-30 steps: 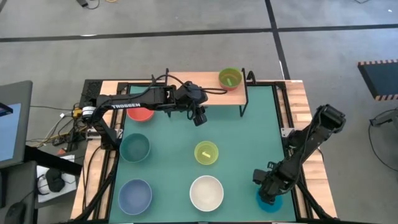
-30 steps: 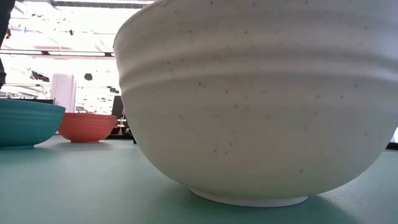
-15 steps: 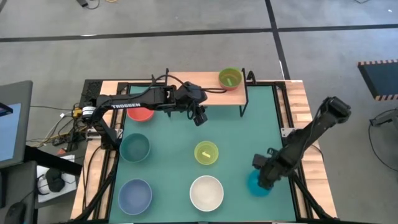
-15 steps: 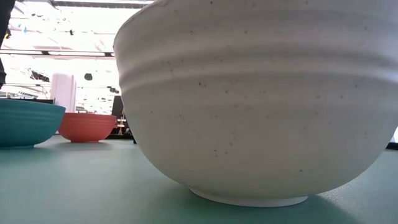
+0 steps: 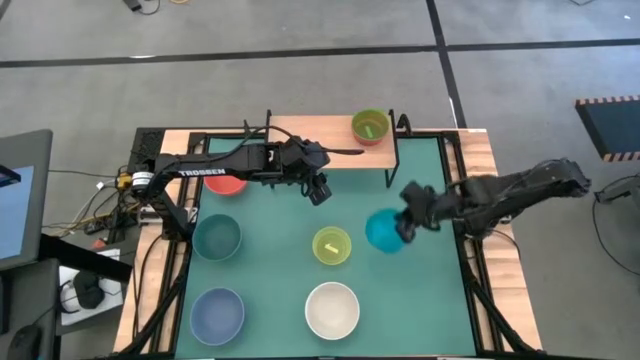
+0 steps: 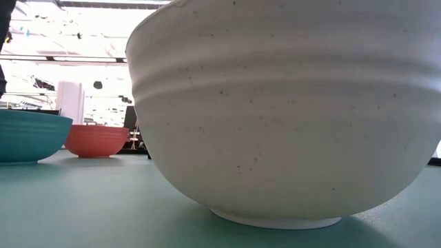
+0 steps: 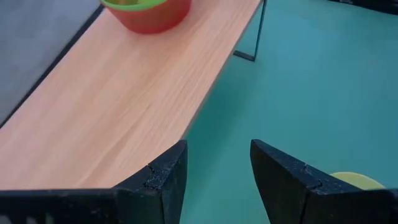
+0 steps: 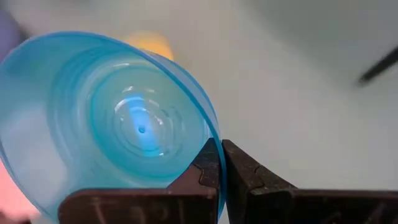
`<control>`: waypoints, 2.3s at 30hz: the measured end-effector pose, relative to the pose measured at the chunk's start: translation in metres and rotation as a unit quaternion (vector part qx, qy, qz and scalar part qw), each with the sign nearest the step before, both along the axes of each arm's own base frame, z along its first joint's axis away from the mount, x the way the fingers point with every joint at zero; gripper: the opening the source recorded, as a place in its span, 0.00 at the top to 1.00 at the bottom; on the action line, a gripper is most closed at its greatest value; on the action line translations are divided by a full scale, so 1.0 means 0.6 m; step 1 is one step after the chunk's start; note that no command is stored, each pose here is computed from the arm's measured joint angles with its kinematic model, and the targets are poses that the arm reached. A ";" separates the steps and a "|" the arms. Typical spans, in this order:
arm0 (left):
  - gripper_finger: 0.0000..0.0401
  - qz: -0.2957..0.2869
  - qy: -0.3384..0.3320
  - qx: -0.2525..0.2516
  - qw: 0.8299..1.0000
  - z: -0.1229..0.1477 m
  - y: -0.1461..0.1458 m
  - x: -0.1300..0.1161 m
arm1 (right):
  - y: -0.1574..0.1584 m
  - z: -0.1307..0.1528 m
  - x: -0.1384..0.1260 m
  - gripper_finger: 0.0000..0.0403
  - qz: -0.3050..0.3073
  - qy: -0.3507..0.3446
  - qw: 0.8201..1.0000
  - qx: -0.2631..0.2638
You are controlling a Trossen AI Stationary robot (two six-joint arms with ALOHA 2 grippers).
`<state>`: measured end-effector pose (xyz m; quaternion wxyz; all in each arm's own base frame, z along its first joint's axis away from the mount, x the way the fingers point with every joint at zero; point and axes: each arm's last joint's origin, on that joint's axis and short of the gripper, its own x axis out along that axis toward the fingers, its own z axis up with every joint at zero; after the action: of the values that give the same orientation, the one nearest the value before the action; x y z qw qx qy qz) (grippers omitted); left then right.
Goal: Place and stack bowls onto a shelf
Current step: Stack the small blue bowl on top of the small green bowl on the shelf
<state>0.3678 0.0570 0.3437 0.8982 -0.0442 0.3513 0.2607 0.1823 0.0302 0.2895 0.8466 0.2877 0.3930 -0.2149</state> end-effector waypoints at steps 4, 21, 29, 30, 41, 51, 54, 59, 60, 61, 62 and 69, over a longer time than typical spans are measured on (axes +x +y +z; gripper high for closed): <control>0.60 0.005 -0.001 0.006 1.000 0.001 0.001 0.000 | -0.050 0.038 0.006 0.94 -0.054 -0.051 0.997 -0.038; 0.60 0.015 -0.007 0.011 1.000 0.002 -0.003 0.001 | -0.294 0.094 0.081 0.93 -0.296 -0.126 0.941 -0.102; 0.60 0.031 0.025 0.023 0.999 -0.005 -0.015 -0.006 | -0.344 0.112 0.090 0.90 -0.324 -0.052 0.940 -0.094; 0.60 0.032 0.024 0.024 0.999 -0.005 -0.015 -0.006 | -0.351 0.113 0.089 0.89 -0.326 -0.042 0.940 -0.095; 0.60 0.032 0.023 0.024 0.999 -0.004 -0.015 -0.006 | -0.407 0.080 0.068 0.86 -0.337 0.036 0.941 -0.001; 0.60 0.033 0.023 0.024 0.999 -0.004 -0.015 -0.006 | -0.413 0.086 0.057 0.72 -0.330 0.027 0.944 -0.002; 0.60 0.036 0.020 0.021 0.999 -0.004 -0.015 -0.006 | -0.411 0.094 0.056 0.66 -0.313 0.020 0.949 -0.020; 0.60 0.040 0.017 0.016 0.999 -0.004 -0.015 -0.006 | -0.409 0.090 0.059 0.62 -0.305 0.031 0.952 -0.024; 0.60 0.040 0.017 0.016 0.999 -0.004 -0.015 -0.006 | -0.410 0.087 0.060 0.63 -0.303 0.038 0.952 -0.021; 0.60 0.040 0.017 0.016 0.999 -0.004 -0.015 -0.006 | -0.411 0.082 0.062 0.63 -0.301 0.047 0.952 -0.020; 0.60 0.040 0.017 0.016 0.999 -0.004 -0.015 -0.006 | -0.412 0.077 0.063 0.64 -0.300 0.058 0.952 -0.018; 0.60 0.038 0.017 0.012 0.999 -0.005 -0.023 -0.005 | -0.405 0.071 0.070 0.69 -0.295 0.074 0.952 -0.017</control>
<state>0.3647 0.0434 0.3408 0.8821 -0.0421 0.3609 0.2997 0.2240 -0.2127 0.3323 0.7187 0.3593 0.3486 -0.4826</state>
